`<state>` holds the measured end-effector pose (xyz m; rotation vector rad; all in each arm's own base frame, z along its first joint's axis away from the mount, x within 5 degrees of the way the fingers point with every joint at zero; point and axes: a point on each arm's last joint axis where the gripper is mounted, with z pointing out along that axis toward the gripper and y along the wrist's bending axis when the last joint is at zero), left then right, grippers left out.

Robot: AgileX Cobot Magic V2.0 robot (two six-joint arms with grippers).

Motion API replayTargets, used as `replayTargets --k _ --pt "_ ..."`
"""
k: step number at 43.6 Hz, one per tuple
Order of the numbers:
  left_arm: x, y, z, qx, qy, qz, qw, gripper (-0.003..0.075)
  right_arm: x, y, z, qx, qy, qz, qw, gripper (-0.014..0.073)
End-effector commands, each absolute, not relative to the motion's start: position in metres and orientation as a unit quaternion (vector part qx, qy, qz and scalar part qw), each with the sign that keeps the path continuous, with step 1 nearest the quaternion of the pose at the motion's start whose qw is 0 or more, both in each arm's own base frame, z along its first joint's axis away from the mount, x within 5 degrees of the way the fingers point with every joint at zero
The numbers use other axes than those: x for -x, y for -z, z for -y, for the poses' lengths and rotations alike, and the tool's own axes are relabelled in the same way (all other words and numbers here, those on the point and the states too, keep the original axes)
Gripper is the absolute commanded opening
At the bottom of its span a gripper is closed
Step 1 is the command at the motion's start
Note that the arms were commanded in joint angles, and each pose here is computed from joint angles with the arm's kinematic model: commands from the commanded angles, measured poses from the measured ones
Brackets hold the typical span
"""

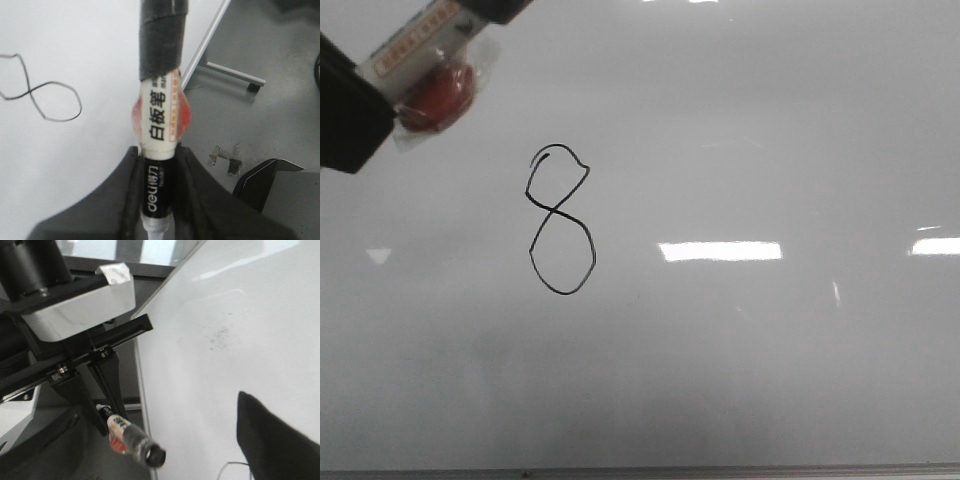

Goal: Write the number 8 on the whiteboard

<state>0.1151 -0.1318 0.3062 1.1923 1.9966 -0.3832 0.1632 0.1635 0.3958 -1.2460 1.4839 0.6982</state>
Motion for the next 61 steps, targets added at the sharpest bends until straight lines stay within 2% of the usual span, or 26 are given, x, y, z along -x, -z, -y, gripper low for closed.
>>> replayTargets --k 1,7,15,19,25,36,61 --pt "-0.135 -0.317 0.128 -0.386 0.159 -0.81 0.412 -0.0021 -0.154 -0.409 -0.135 0.44 -0.28 -0.637 0.567 0.0576" --pt "-0.16 -0.311 0.108 -0.301 0.131 -0.853 0.407 -0.0021 -0.142 -0.388 -0.096 0.333 -0.236 -0.683 0.606 0.0441" --pt "-0.181 -0.314 0.073 -0.206 0.089 -0.87 0.439 -0.0021 -0.104 -0.351 -0.052 0.185 -0.188 -0.701 0.662 0.0221" --pt "-0.189 -0.317 0.058 -0.166 0.072 -0.868 0.462 -0.0021 -0.088 -0.33 -0.041 0.145 -0.176 -0.698 0.679 0.0108" --pt "-0.196 -0.321 0.044 -0.128 0.055 -0.861 0.49 -0.0021 -0.067 -0.309 -0.036 0.137 -0.17 -0.684 0.696 -0.0069" --pt "-0.201 -0.312 0.029 -0.059 0.062 -0.855 0.512 -0.0021 -0.055 -0.291 -0.033 0.13 -0.171 -0.673 0.707 -0.0068" --pt "-0.228 -0.287 0.026 -0.031 0.06 -0.874 0.482 -0.0021 -0.056 -0.287 -0.033 0.13 -0.171 -0.677 0.704 -0.0068"
